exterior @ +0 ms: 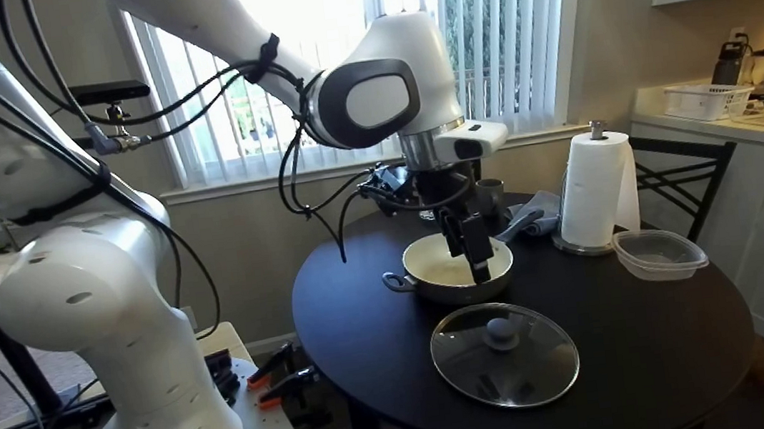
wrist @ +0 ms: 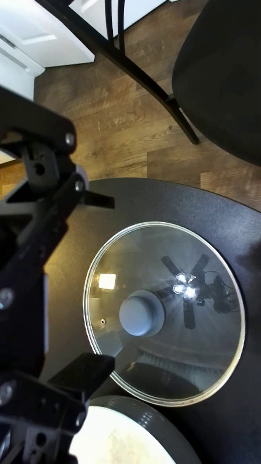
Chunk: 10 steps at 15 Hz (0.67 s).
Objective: Put the clear lid on top of the frying pan
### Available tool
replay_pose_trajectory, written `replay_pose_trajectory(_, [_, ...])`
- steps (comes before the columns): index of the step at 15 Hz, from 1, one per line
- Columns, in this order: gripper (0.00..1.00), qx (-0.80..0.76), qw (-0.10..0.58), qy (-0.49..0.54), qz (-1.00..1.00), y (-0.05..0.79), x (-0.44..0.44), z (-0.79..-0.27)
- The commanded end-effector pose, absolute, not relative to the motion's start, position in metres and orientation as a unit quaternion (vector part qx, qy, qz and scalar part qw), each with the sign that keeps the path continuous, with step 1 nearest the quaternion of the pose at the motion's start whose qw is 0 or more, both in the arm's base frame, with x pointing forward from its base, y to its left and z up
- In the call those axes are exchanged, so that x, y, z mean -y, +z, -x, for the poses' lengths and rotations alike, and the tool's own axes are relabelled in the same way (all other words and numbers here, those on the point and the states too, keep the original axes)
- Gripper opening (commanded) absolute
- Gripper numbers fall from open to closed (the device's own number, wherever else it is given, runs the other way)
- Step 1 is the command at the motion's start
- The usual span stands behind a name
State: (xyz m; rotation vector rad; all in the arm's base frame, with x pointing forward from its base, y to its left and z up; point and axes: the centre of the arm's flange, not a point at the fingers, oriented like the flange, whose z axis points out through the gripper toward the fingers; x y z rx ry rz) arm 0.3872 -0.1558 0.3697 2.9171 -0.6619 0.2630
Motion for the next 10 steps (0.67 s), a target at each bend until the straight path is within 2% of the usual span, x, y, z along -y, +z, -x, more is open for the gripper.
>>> replay_pose_trajectory(1, [1.00, 0.220, 0.069, 0.087, -0.969, 0.370, 0.157, -0.389])
replay_pose_trajectory(6, [1.00, 0.221, 0.069, 0.088, -0.969, 0.370, 0.158, -0.389])
replay_pose_trajectory(10, [1.00, 0.206, 0.037, 0.069, -0.976, 0.344, 0.162, -0.420])
